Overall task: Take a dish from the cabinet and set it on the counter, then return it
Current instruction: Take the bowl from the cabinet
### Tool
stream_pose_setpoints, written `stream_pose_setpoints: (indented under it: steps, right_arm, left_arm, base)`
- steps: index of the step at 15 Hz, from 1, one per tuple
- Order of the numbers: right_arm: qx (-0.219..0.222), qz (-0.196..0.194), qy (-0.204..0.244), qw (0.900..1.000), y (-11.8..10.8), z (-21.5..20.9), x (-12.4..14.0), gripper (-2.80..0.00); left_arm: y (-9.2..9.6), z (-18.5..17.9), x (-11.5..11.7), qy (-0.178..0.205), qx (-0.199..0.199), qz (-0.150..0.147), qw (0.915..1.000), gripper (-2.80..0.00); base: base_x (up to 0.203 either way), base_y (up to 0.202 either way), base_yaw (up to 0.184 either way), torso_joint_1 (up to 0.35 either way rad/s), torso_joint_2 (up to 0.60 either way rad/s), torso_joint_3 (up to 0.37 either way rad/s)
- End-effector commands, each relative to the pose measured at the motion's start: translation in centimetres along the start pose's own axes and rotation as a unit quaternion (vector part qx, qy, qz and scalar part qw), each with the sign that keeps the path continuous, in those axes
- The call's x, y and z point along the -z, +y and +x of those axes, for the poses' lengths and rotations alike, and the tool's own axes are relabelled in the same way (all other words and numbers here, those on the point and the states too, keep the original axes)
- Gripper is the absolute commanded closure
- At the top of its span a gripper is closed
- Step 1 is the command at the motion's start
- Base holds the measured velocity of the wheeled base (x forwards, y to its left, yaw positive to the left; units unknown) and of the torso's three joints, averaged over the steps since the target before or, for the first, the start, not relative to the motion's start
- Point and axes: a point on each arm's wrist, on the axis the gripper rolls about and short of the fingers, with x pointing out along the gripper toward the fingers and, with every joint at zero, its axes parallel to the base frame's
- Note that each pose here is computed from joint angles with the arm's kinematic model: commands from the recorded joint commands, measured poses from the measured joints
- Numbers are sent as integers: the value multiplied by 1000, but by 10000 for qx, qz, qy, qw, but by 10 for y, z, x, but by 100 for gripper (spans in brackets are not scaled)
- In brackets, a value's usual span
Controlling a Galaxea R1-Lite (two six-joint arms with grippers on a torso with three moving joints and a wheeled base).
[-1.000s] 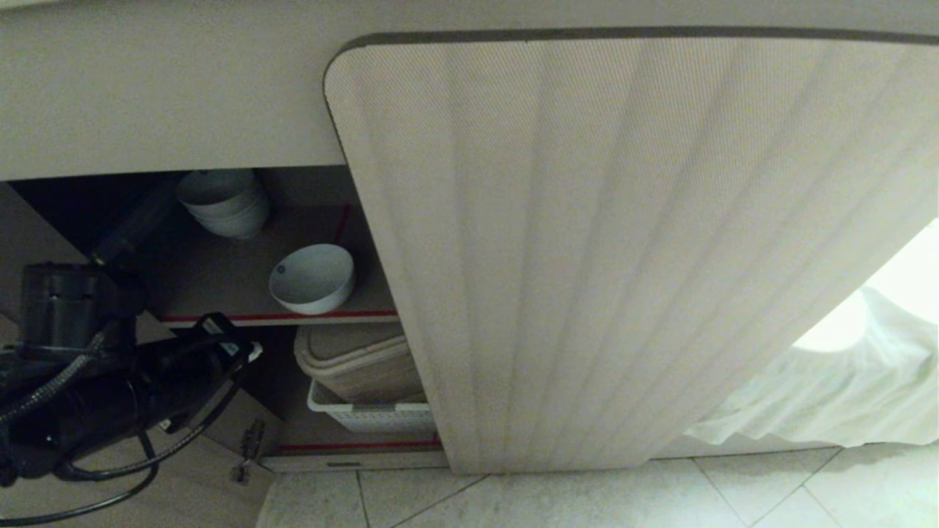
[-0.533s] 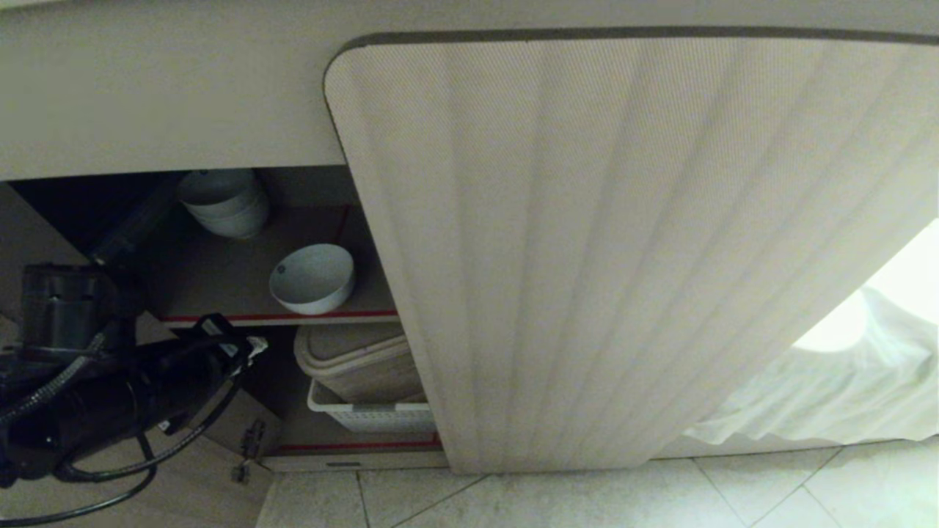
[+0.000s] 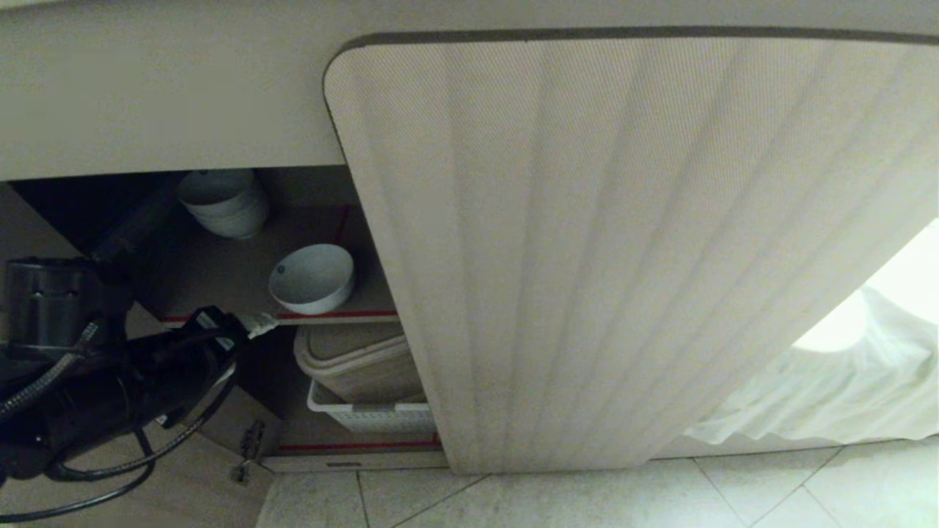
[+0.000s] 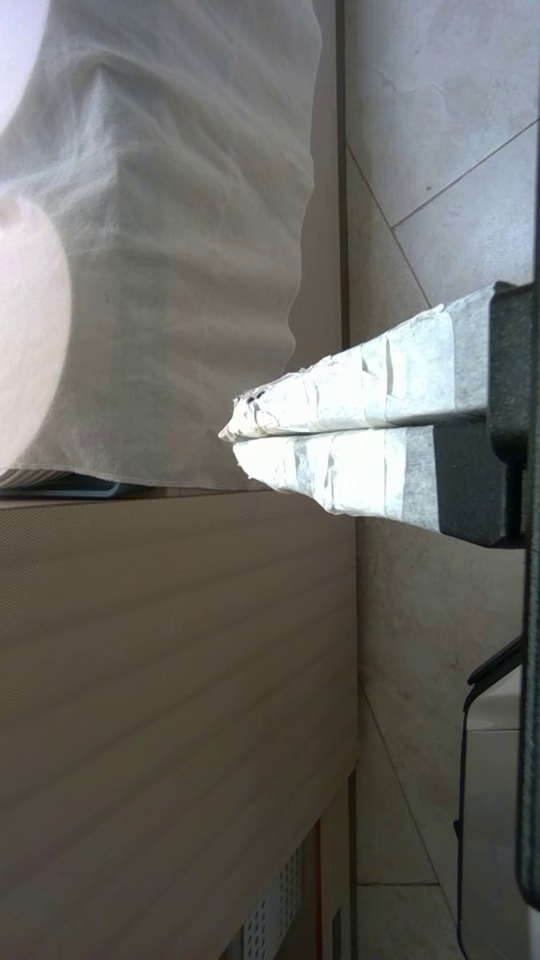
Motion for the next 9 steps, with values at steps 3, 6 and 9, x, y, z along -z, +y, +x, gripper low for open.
stream_pose_setpoints:
  steps: [3,6,9]
  right_arm:
    - [1,-1,8,10000,0,0,0,0]
    - [1,-1,4,10000,0,0,0,0]
    - [-4,-1,8,10000,0,0,0,0]
  left_arm:
    - [-1,5,0,16,-32,-16,10000,-280]
    - [-4,11,-2,28,-55,-22,10000,-280]
    - [-2,16,0,87,-133,-7,9999,-280]
  base:
    - [0,0,0,0,0,0]
    - [0,0,0,0,0,0]
    - [0,0,0,0,0,0]
